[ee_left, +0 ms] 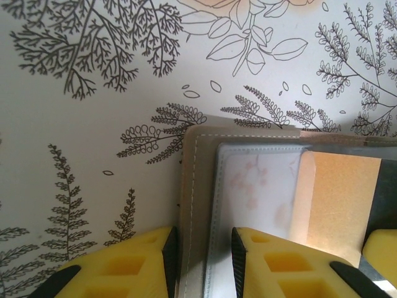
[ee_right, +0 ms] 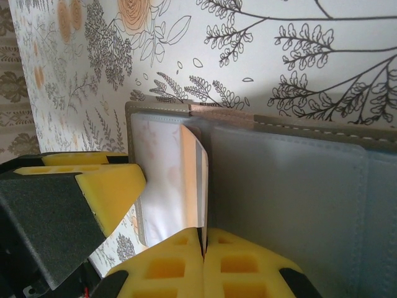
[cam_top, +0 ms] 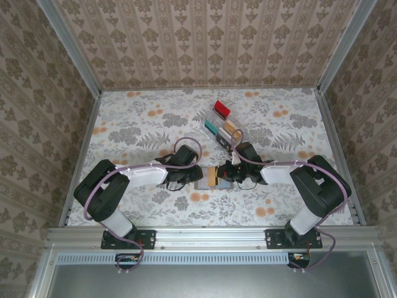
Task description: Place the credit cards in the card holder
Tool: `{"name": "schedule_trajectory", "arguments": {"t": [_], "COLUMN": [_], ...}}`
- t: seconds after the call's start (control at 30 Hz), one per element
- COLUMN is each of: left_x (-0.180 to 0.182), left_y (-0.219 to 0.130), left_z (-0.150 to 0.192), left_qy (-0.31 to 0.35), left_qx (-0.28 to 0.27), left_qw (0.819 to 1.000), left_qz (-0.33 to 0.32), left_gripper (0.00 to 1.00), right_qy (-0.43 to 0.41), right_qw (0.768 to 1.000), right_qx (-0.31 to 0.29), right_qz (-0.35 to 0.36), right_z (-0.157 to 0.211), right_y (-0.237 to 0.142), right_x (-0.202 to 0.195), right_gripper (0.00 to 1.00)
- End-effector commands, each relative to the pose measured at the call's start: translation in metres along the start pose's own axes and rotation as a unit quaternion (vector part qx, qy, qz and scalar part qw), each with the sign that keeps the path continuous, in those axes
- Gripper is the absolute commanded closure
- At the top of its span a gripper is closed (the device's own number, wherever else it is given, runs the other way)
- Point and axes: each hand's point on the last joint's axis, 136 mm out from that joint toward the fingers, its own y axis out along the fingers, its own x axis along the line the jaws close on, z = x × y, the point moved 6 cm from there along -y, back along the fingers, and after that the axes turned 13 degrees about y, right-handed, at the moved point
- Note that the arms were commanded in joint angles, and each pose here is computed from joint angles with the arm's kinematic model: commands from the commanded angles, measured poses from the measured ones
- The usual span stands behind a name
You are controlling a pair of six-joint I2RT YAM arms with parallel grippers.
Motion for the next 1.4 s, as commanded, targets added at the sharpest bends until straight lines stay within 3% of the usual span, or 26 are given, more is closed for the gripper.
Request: {"name": "schedule_trajectory", "arguments": {"t": [0.0, 0.53, 1.03, 1.17, 1.37], "left_x": [0.001, -0.003, -0.001, -0.002, -0.003], "left_y": [0.002, 0.004, 0.003, 0.003, 0.001], "left_z": [0.005, 0.004, 0.005, 0.004, 0.004], "left_qy": [-0.006, -0.004, -0.004, -0.004, -0.003], "left_qx": [0.010, 0.010, 0.010, 0.009, 0.004], "left_qw": [1.000, 1.000, 1.000, 1.000, 1.000], "left_qz": [-0.007, -0.001, -0.006, -0.003, 0.002], "left_gripper": [0.69, 0.69, 0.70, 0.70, 0.70], "right_qy": [0.017, 0.018, -0.034, -0.030, -0.031], "right_qw": [0.999, 0.999, 0.994, 0.994, 0.997], "right_qx": [0.028, 0.027, 0.003, 0.007, 0.027], "right_qz": [0.040, 0.013, 0.104, 0.102, 0.070], "right_z": [0.016, 0.010, 0.007, 0.007, 0.008], "right_y": [0.001, 0.023, 0.005, 0.009, 0.017], "right_x": [-0.021, 0.001, 0.010, 0.011, 0.020], "right_gripper": [0.99, 0.92, 0.71, 0.72, 0.89]}}
